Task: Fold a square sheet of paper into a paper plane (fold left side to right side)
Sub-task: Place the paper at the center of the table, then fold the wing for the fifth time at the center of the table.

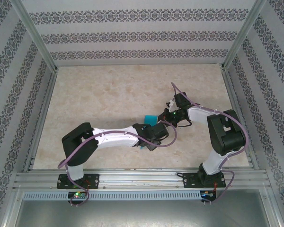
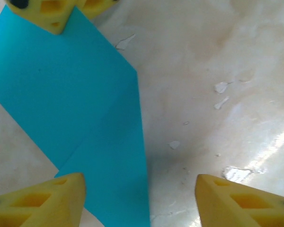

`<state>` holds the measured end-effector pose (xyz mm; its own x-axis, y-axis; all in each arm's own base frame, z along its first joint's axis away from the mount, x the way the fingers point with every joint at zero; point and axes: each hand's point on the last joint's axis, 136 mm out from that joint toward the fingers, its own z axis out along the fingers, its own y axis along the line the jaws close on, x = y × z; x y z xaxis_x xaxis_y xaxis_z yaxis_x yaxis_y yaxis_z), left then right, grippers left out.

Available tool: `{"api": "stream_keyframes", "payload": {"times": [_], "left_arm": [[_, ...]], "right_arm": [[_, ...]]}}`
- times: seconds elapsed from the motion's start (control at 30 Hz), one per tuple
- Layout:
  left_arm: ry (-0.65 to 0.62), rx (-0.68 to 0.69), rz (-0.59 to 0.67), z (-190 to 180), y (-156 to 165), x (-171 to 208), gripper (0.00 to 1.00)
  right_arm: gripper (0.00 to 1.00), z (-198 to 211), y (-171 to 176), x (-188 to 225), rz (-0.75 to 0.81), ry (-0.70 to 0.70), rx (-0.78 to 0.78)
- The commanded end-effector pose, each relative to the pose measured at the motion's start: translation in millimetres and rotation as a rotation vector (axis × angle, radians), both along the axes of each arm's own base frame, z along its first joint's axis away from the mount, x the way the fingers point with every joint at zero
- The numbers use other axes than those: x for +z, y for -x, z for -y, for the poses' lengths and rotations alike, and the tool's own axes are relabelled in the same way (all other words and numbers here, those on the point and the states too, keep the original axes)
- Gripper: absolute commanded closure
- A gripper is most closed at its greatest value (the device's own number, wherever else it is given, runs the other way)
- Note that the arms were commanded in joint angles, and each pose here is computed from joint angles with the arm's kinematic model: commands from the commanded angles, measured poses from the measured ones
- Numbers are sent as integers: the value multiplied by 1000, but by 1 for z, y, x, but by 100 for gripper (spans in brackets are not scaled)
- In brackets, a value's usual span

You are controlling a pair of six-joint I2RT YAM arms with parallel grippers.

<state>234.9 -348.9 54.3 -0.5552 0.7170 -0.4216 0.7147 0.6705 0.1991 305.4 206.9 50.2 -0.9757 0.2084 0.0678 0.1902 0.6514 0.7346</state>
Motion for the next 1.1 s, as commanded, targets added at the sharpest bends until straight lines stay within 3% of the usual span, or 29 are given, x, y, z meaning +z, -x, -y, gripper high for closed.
{"api": "stream_keyframes", "payload": {"times": [0.0, 0.5, 0.9, 1.07], "left_arm": [[-86, -4, 38, -9, -4, 1, 43], [-178, 3, 33, -15, -7, -25, 44], [-165, -4, 22, -13, -5, -28, 64], [-140, -15, -2, -8, -2, -30, 66]], "right_arm": [[100, 1, -4, -3, -17, 15, -13], [100, -2, -2, -6, -30, 19, -12], [100, 0, -2, -13, -42, 39, -17], [100, 2, -1, -16, -47, 57, -20]]}}
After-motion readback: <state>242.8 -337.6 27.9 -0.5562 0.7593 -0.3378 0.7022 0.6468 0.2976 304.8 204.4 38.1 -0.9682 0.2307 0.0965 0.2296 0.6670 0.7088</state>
